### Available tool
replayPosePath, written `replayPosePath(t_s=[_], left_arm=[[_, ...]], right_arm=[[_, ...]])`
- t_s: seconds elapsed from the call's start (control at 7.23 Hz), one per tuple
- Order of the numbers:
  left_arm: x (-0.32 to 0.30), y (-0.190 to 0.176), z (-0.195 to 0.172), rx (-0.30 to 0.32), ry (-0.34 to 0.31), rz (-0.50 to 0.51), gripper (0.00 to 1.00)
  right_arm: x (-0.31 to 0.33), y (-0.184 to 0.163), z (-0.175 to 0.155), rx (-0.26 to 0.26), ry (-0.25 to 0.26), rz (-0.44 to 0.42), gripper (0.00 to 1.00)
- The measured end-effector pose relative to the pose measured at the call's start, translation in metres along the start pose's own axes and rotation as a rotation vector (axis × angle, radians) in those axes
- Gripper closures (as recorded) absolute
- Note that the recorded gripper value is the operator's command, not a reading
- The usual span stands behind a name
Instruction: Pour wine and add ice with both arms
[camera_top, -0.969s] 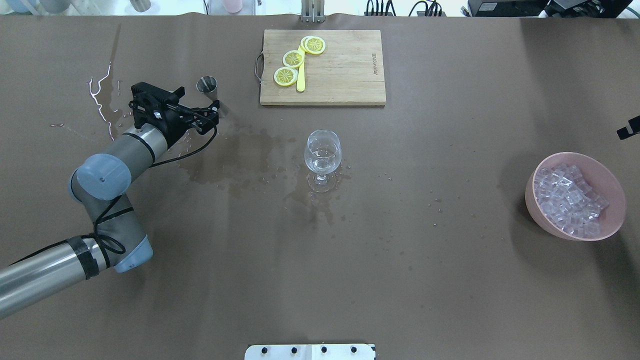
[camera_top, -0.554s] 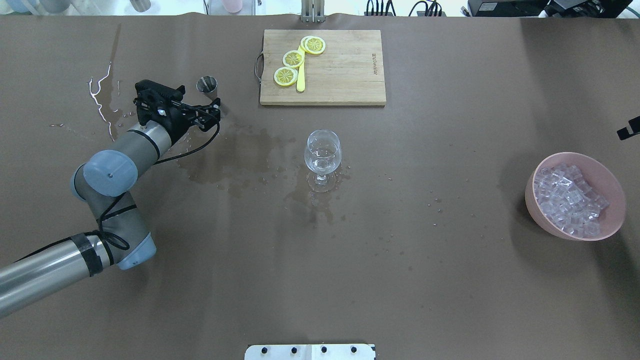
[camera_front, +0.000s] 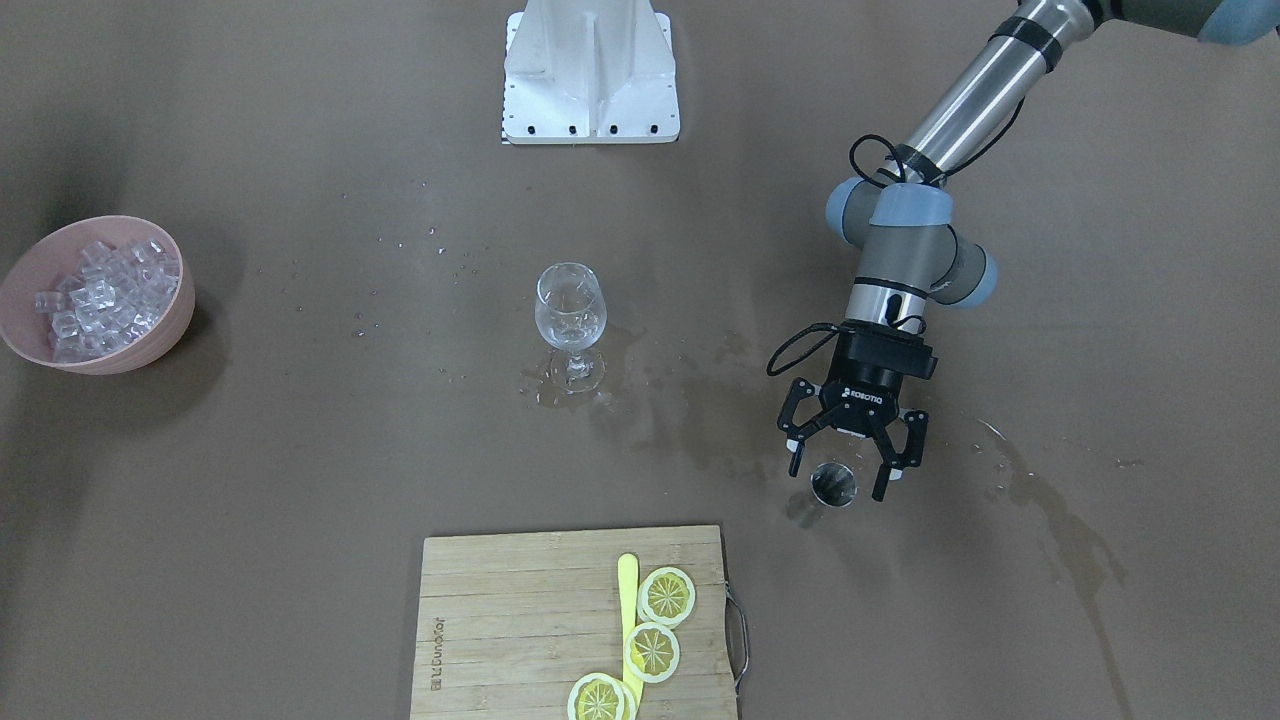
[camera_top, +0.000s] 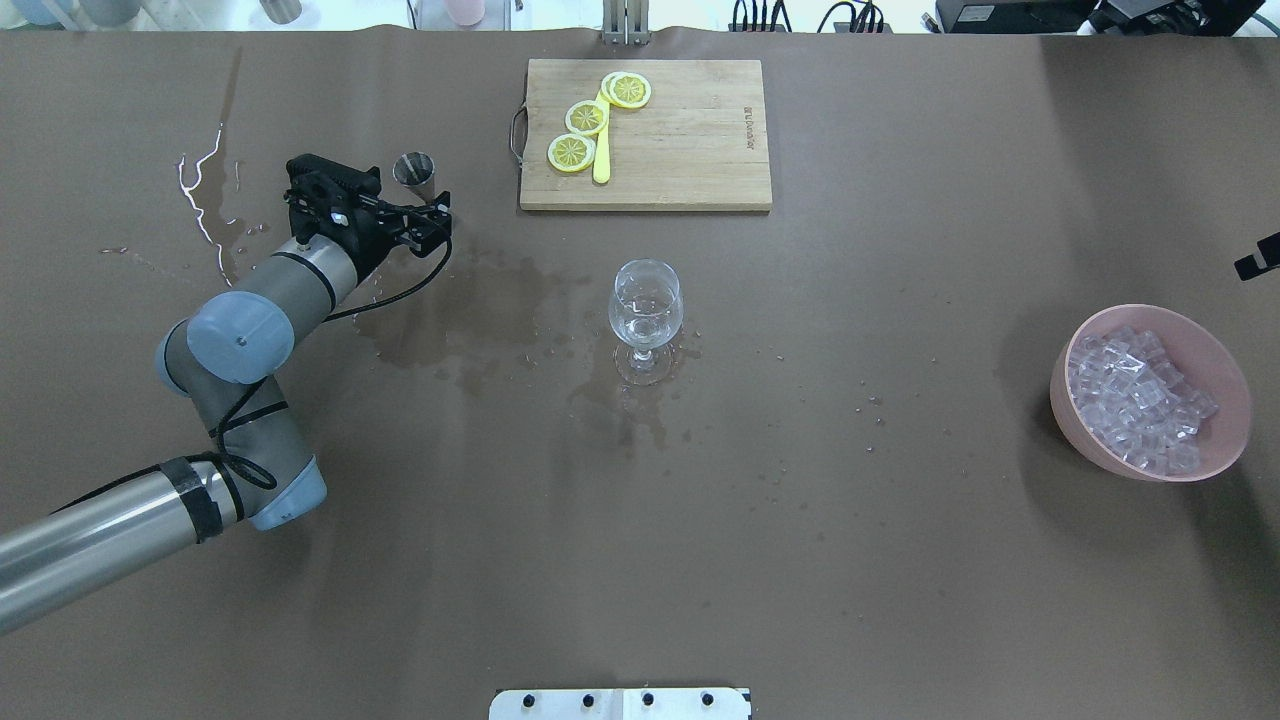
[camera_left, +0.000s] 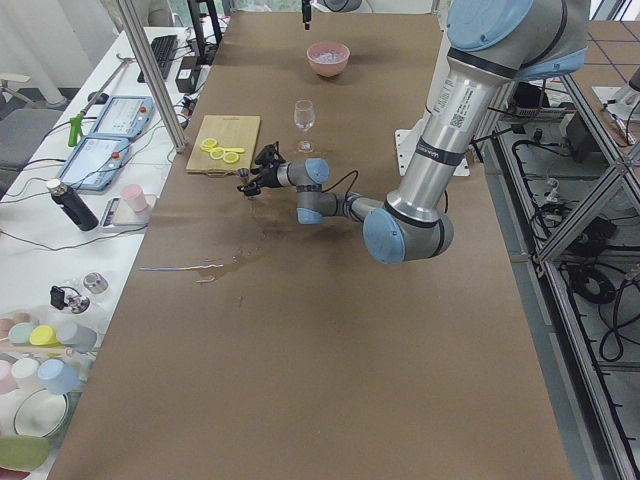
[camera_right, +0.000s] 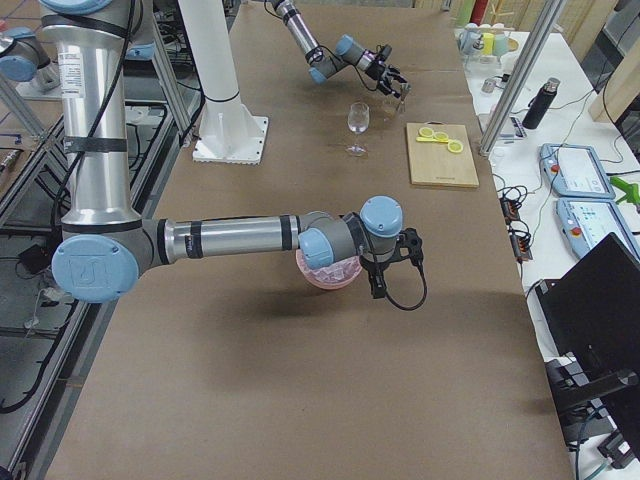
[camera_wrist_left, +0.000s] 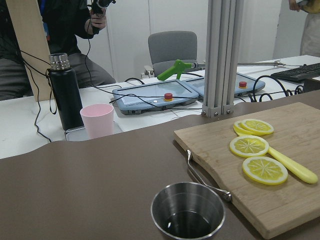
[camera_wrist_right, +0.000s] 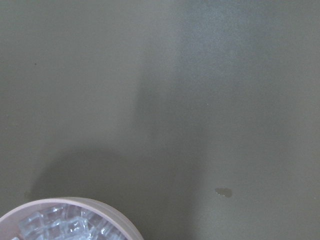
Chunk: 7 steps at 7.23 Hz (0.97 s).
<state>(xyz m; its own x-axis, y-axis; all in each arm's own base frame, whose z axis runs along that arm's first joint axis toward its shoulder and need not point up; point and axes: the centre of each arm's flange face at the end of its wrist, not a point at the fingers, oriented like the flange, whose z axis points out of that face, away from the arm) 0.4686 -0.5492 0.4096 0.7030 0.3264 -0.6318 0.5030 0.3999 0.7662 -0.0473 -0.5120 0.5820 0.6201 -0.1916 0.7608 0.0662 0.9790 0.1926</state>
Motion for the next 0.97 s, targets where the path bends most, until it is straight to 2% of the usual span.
replayPosePath(t_s=[0.42,0.83,0.97], left_arm=[[0.001,-0.004,0.017,-0.018,-0.032,-0.017,0.02],[0.002,-0.004,0.022,-0.024,-0.037,-0.019,0.03],[0.004,-0.004,0.025,-0.025,-0.037,-0.019,0.13]], right_arm=[[0.0,0.0,0.0,0.0,0.0,0.001,0.0],[-0.001,0.0,-0.001,0.002,-0.001,0.0,0.0],[-0.002,-0.001,-0.001,0.002,-0.001,-0.002,0.0]])
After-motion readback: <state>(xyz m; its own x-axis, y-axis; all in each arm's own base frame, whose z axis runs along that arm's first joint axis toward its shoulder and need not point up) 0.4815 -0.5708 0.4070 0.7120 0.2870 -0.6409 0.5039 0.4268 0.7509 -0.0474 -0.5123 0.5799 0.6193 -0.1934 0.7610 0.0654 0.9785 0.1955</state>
